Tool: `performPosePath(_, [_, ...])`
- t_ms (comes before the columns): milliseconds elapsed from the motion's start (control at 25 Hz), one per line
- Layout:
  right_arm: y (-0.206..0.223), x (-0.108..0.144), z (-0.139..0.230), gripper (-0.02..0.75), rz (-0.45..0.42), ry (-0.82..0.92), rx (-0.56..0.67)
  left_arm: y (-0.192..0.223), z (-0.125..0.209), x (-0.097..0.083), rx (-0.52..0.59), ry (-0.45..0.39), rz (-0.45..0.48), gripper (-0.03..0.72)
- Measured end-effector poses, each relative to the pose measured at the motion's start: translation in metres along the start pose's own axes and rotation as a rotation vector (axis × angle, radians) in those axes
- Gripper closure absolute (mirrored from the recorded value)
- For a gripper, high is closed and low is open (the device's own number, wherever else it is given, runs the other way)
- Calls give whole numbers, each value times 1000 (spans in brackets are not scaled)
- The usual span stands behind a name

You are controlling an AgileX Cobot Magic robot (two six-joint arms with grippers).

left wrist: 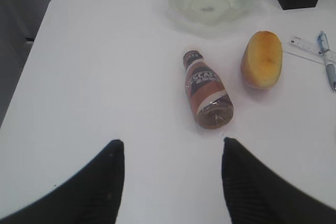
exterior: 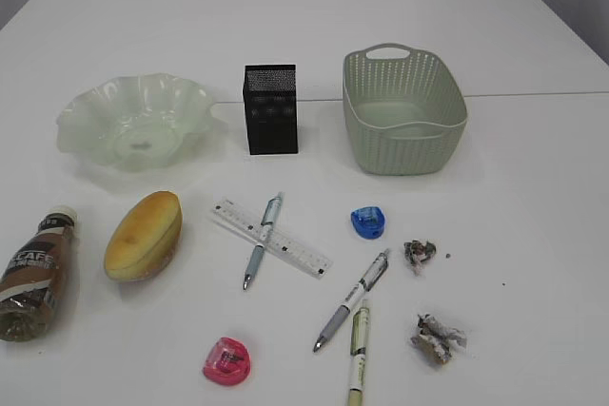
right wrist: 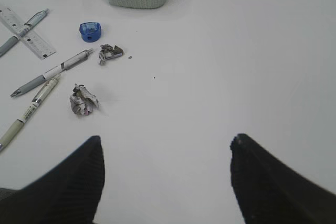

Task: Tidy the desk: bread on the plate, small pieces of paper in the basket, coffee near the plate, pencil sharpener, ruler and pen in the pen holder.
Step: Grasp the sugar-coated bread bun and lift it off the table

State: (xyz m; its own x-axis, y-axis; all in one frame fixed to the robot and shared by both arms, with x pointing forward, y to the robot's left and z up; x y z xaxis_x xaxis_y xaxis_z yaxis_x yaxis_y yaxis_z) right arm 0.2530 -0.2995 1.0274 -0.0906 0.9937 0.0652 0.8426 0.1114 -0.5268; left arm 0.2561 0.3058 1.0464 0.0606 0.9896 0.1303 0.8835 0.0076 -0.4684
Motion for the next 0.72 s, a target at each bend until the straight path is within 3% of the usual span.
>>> performPosePath(160, [0,1,0,186,-8,4,1,-16,-20,3,-52,-4,-3,254])
performPosePath(400, [-14,1,-18,186,1,-33,-32,-9,-58,7,65,-4,17,254])
performPosePath(520, [-2,3,-35,186,13,-18,86,6,-81,4,160,-20,66,254])
performPosePath(720, [47,11,-58,186,16,45,437,36,-122,-3,316,-63,167,254])
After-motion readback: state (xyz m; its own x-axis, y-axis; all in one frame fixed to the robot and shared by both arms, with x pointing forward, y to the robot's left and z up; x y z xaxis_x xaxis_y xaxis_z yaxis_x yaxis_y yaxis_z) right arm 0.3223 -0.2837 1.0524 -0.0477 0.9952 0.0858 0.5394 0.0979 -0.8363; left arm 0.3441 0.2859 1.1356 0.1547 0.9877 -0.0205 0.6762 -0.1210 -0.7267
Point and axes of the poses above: a point on each arm's last joint axis where the gripper is mounted, y pointing out along that axis toward the gripper, x along the wrist's bending axis when the last joint is at zero, z = x × y, the point moved 3 cm from there along y, pointing out along that axis toward the gripper, and after that the axes turned 7 degrees about y, right-handed, at the moved point
